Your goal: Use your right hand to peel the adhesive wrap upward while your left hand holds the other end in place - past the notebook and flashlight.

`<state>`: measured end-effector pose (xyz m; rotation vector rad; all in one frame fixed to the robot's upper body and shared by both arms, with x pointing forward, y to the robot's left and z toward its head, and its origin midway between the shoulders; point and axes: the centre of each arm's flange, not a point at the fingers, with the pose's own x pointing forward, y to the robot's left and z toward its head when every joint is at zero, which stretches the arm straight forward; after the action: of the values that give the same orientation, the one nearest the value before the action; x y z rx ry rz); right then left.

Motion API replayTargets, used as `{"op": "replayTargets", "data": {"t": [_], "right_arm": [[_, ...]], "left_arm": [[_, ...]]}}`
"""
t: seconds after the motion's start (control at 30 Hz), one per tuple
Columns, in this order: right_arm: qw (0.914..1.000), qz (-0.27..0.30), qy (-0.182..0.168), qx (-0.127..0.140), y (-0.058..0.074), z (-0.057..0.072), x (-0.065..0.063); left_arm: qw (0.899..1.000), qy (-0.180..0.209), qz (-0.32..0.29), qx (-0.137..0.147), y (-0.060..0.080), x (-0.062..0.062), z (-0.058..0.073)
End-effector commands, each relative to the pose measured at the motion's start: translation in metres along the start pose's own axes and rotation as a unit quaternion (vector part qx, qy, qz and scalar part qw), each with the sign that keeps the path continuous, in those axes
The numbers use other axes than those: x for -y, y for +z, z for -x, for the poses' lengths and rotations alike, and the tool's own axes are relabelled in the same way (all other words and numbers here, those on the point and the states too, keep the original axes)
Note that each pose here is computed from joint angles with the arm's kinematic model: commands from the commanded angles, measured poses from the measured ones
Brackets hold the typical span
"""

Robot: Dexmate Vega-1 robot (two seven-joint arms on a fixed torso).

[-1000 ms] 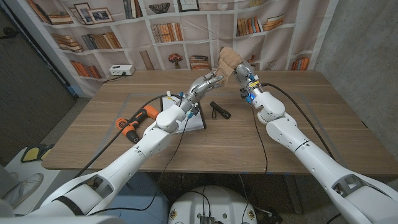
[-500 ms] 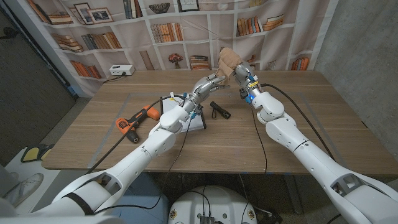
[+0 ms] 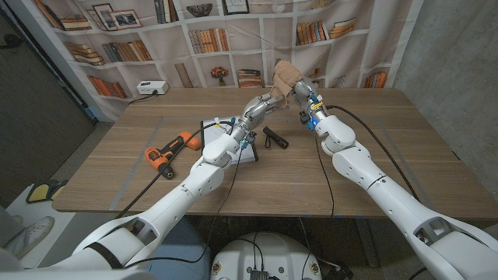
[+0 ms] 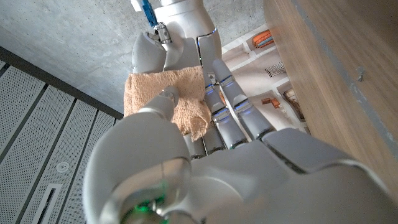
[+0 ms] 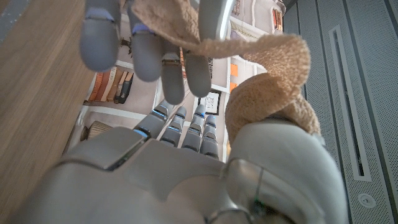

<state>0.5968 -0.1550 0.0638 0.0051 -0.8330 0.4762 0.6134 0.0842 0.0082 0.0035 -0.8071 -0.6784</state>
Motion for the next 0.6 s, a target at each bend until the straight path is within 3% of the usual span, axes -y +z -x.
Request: {"op": "replayTargets", "data": {"t": [0.03, 0.6], "right_arm": [[1.0, 0.0, -0.004, -0.003, -0.0007, 0.0033, 0.0031], [1.0, 0.002, -0.005, -0.006, -0.0011, 0.006, 0.0054]], "left_arm": [[1.0, 0.012, 0.021, 0.005, -0.0003, 0.0056, -0.0009], [0.999, -0.013, 0.041, 0.009, 0.0046, 0.0099, -0.0073]]}}
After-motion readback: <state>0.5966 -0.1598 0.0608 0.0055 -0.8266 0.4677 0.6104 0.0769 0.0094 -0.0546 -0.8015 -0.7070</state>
